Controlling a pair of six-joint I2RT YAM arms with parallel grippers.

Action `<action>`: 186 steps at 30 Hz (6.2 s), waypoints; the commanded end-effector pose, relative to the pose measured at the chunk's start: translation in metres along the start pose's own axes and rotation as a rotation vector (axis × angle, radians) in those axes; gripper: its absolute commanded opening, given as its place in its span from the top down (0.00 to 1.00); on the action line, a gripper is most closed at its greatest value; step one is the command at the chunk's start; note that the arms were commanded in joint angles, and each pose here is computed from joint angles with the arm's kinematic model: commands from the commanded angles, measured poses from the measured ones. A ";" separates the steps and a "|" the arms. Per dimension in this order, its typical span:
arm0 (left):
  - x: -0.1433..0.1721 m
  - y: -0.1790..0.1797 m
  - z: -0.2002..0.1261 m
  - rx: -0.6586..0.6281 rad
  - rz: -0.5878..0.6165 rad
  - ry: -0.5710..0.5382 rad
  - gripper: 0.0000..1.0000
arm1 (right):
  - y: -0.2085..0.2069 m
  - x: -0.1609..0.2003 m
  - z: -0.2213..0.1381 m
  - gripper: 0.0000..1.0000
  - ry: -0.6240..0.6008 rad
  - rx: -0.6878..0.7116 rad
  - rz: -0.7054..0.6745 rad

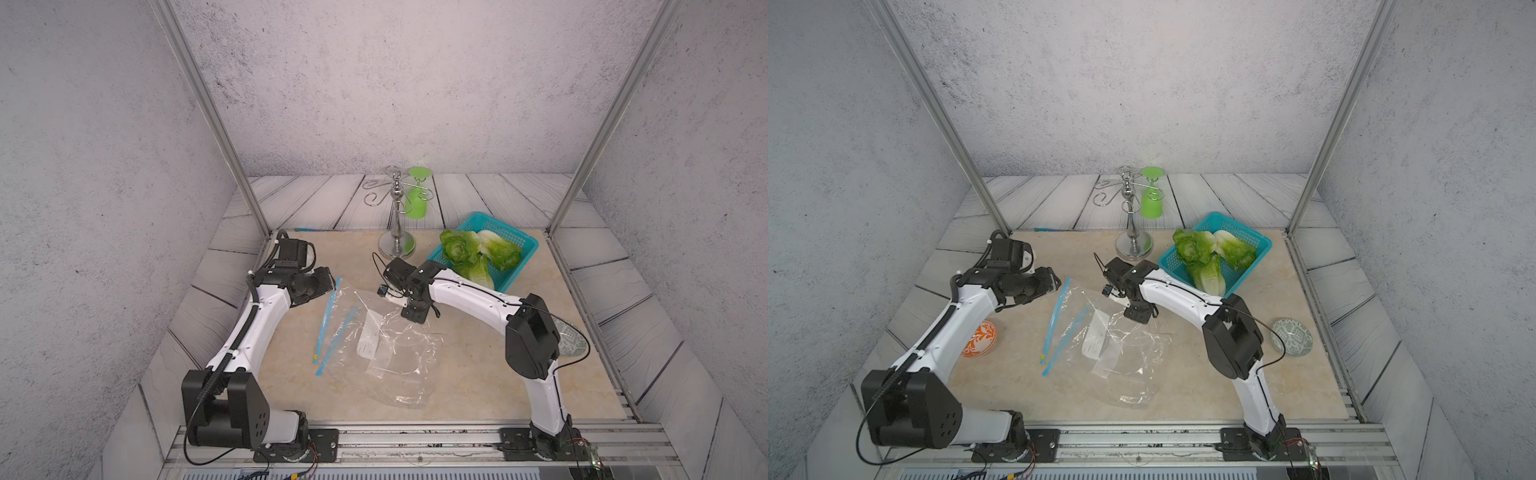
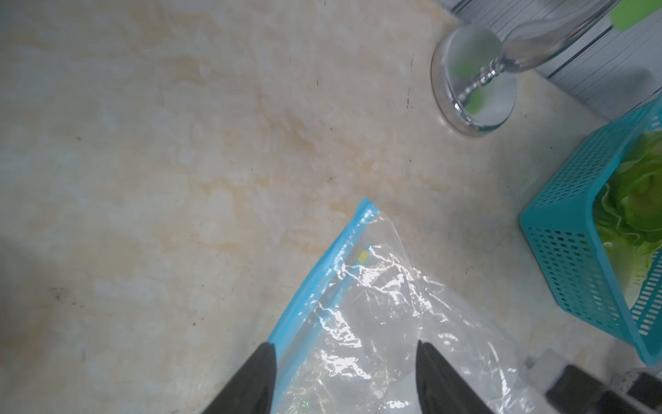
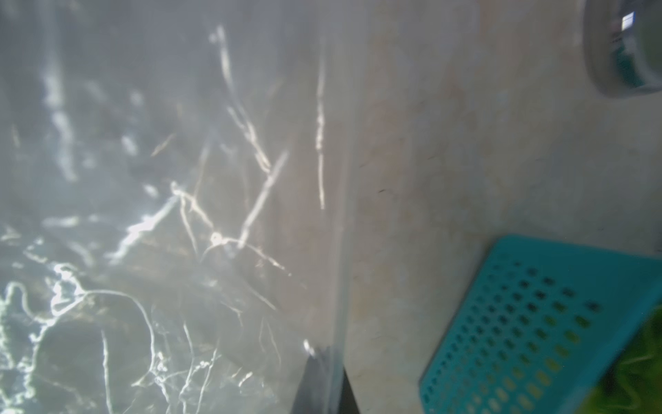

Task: Put the chinese cabbages into a zipper bag and zip it
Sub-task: Adjust the zipper food storage bag at the center of the board, then adjust the zipper food storage bag in the zipper food storage bag.

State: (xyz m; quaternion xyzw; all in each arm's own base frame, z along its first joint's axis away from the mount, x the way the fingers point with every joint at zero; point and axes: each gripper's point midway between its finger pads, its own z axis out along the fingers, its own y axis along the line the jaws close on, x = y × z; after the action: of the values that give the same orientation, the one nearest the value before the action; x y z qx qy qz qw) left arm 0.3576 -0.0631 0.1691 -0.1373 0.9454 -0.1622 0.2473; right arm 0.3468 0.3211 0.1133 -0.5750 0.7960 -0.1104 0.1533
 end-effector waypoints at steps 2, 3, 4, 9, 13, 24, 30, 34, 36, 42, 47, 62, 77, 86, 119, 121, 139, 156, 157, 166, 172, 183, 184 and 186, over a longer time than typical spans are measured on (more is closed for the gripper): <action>0.013 0.002 0.012 0.018 -0.065 0.053 0.33 | -0.057 -0.041 0.007 0.64 -0.025 0.211 -0.022; 0.016 0.008 0.013 -0.005 -0.079 0.062 0.33 | -0.061 -0.044 0.002 0.59 -0.038 0.217 0.005; 0.019 0.014 0.015 -0.027 -0.090 0.068 0.33 | -0.064 -0.047 -0.005 0.55 -0.059 0.226 0.047; 0.026 0.034 0.021 -0.047 -0.147 0.082 0.33 | -0.052 -0.032 -0.042 0.48 -0.146 0.121 0.291; 0.025 0.043 0.022 -0.057 -0.171 0.083 0.33 | -0.020 -0.005 -0.063 0.46 -0.121 -0.064 0.564; 0.067 0.052 0.051 -0.030 -0.262 0.191 0.36 | 0.053 0.073 -0.053 0.30 -0.009 -0.481 1.147; 0.080 0.070 0.057 -0.114 -0.242 0.233 0.37 | 0.073 0.101 -0.051 0.28 0.041 -0.503 1.162; 0.077 0.079 0.059 -0.166 -0.233 0.212 0.37 | 0.083 0.092 -0.039 0.28 0.018 -0.585 1.229; 0.076 0.088 0.061 -0.208 -0.234 0.227 0.37 | 0.077 0.075 -0.039 0.28 -0.035 -0.635 1.253; 0.058 0.089 0.070 -0.168 -0.224 0.223 0.37 | 0.082 0.072 -0.029 0.28 -0.013 -0.657 1.243; 0.060 0.084 0.083 -0.117 -0.246 0.241 0.37 | 0.084 0.077 -0.018 0.26 -0.015 -0.686 1.250; 0.071 0.061 0.087 0.037 -0.326 0.251 0.70 | 0.048 0.014 0.042 0.27 -0.045 -0.683 1.235; 0.040 0.037 0.034 0.106 -0.306 0.131 1.00 | 0.028 0.070 -0.031 0.17 -0.003 -0.555 1.117; 0.025 0.025 0.024 0.123 -0.229 0.143 0.80 | 0.100 0.126 -0.012 0.29 0.104 -0.669 1.279; -0.003 0.012 -0.042 0.030 -0.123 -0.034 0.74 | 0.034 -0.110 -0.026 0.09 -0.268 -1.009 1.399; -0.006 0.014 -0.051 0.008 -0.119 -0.065 0.74 | 0.028 -0.128 -0.021 0.09 -0.288 -0.995 1.420; -0.005 0.014 -0.067 0.012 -0.116 -0.119 0.73 | 0.054 -0.175 0.068 0.14 -0.186 -0.946 1.469; -0.016 0.003 -0.092 0.027 -0.078 -0.164 0.72 | 0.004 -0.176 -0.077 1.00 -0.533 -1.031 1.079; -0.018 0.001 -0.097 0.029 -0.068 -0.172 0.72 | 0.008 -0.161 -0.093 1.00 -0.513 -1.043 1.006; -0.032 -0.041 -0.106 0.105 0.063 -0.166 0.63 | 0.068 0.025 -0.103 0.91 -0.088 -0.955 0.698; -0.008 -0.053 -0.058 0.234 0.007 -0.030 0.51 | -0.017 0.101 0.011 0.72 0.330 -0.217 0.608; 0.077 -0.024 0.007 0.155 -0.006 0.238 0.45 | -0.020 0.044 -0.034 0.22 -0.005 -0.404 0.927; 0.083 -0.024 0.011 0.160 -0.016 0.254 0.42 | -0.007 0.049 -0.039 0.20 -0.021 -0.448 0.966; 0.095 -0.025 0.020 0.177 -0.027 0.289 0.41 | 0.021 0.058 -0.044 0.18 -0.034 -0.535 1.031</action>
State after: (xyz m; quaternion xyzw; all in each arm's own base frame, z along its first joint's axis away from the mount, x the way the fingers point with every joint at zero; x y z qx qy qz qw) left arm 0.2995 -0.1133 0.1309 -0.1010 0.9538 -0.2484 0.1355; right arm 0.3219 0.2580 0.1228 -0.1846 0.9756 0.1086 0.0476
